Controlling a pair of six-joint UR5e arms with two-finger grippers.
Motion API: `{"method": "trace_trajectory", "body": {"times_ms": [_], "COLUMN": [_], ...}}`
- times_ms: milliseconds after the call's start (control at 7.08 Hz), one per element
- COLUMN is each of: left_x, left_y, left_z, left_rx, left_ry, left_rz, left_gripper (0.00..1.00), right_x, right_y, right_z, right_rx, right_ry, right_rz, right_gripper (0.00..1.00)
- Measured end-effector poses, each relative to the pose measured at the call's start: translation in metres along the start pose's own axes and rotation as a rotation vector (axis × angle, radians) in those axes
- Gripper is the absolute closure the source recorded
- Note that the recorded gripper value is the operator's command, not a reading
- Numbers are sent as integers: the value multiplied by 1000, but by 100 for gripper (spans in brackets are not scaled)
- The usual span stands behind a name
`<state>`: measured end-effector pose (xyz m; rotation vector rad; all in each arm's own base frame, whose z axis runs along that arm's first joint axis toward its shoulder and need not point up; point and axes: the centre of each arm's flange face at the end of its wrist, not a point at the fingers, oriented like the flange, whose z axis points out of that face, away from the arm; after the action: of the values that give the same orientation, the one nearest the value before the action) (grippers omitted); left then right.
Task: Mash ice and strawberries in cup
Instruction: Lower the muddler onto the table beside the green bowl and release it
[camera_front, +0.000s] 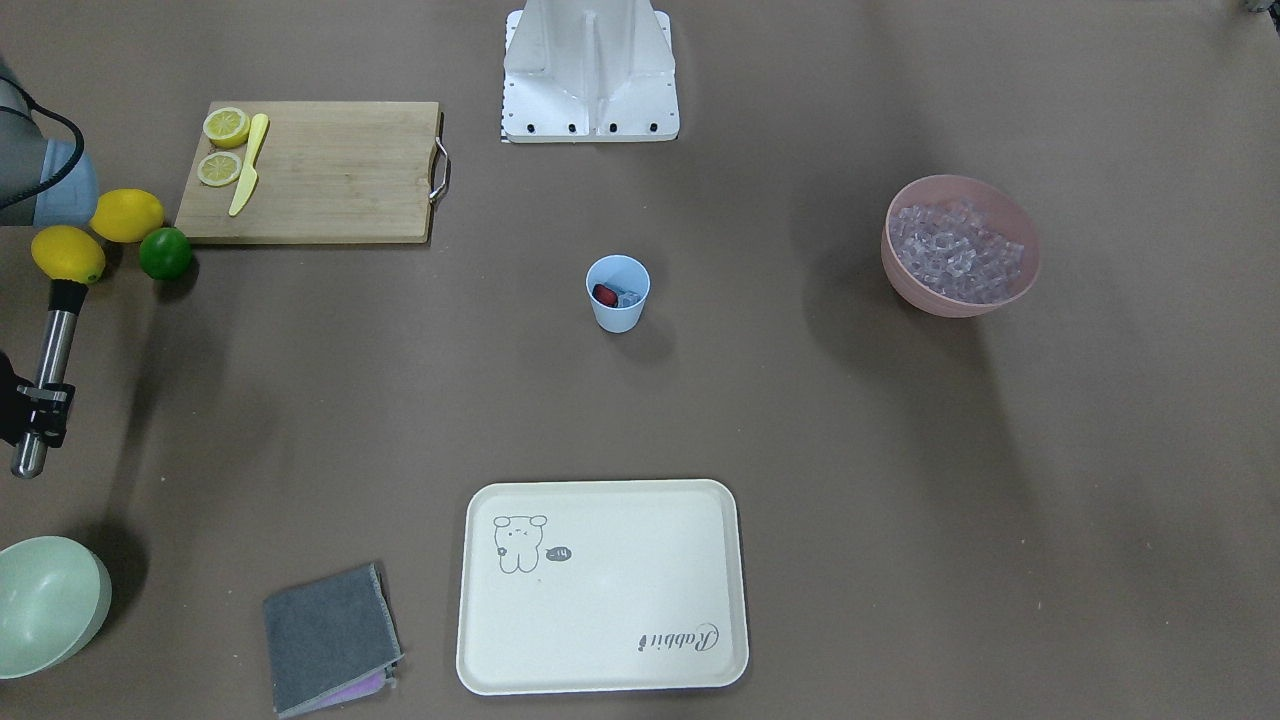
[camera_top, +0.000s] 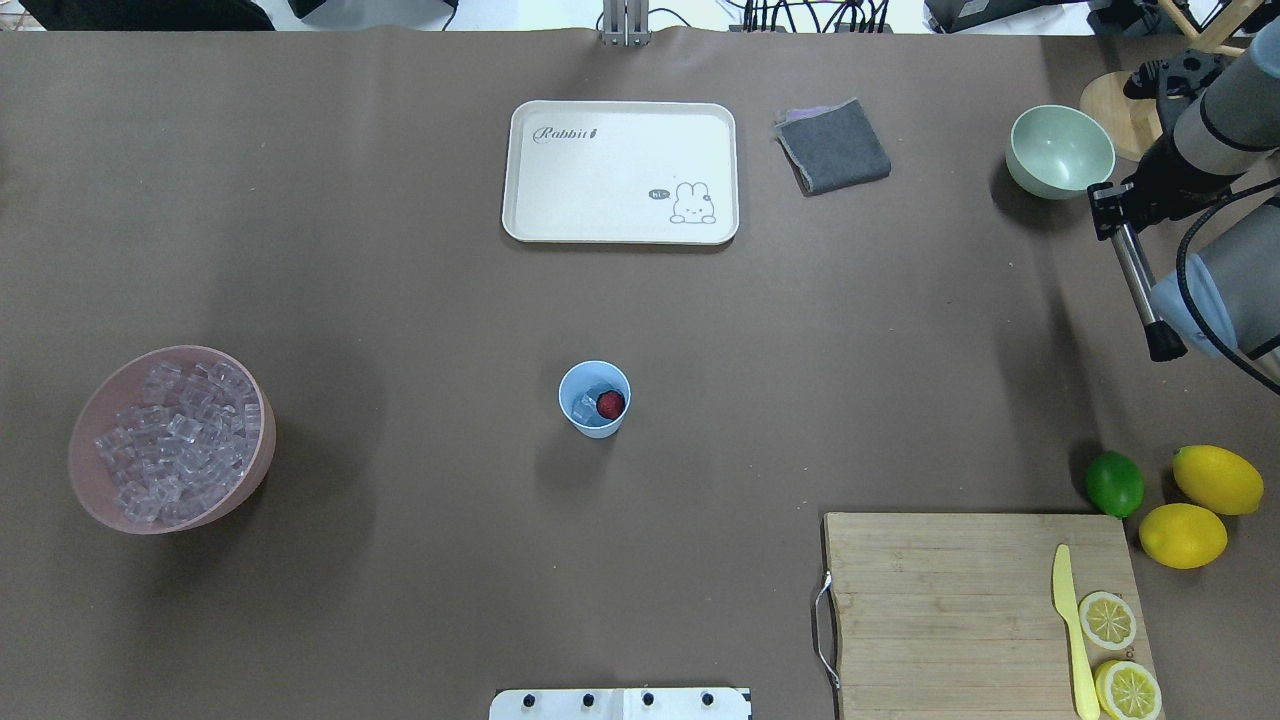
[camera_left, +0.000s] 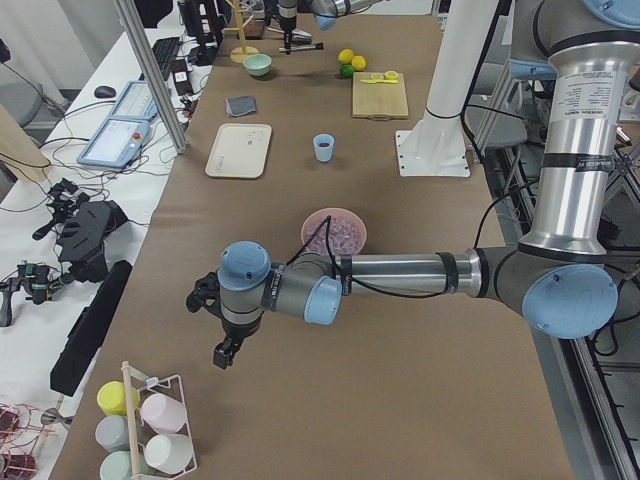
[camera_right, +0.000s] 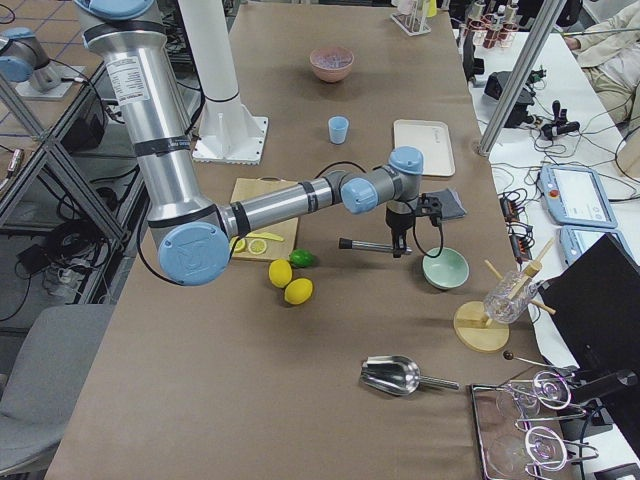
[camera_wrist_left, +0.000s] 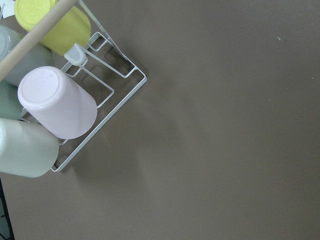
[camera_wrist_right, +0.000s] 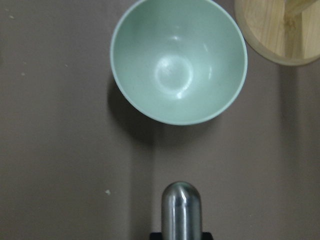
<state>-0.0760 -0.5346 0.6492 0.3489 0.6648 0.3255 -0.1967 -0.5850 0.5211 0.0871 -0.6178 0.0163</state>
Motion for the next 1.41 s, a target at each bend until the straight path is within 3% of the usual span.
{"method": "trace_trajectory", "body": {"times_ms": [424, 988, 1129, 1271, 1412], "left_x": [8, 11, 11, 11, 11], "left_y": [-8, -10, -10, -11, -12], "left_z": [6, 9, 9, 9, 8], "left_rx": [-5, -10, -10, -10, -9], "left_ry": [7, 11, 11, 11, 10], "left_rz": [20, 26, 26, 27, 28], "left_gripper": [2, 2, 2, 2, 2], "right_x": [-1, -28, -35, -42, -45], "right_y": [7, 17, 19, 20, 20], "right_z": [52, 74, 76, 77, 76], "right_rx": [21, 19, 16, 15, 16], "right_ry": [20, 39, 36, 32, 30], "right_rz": [8, -2, 6, 9, 11], "right_gripper": [100, 100, 71, 1, 0]}}
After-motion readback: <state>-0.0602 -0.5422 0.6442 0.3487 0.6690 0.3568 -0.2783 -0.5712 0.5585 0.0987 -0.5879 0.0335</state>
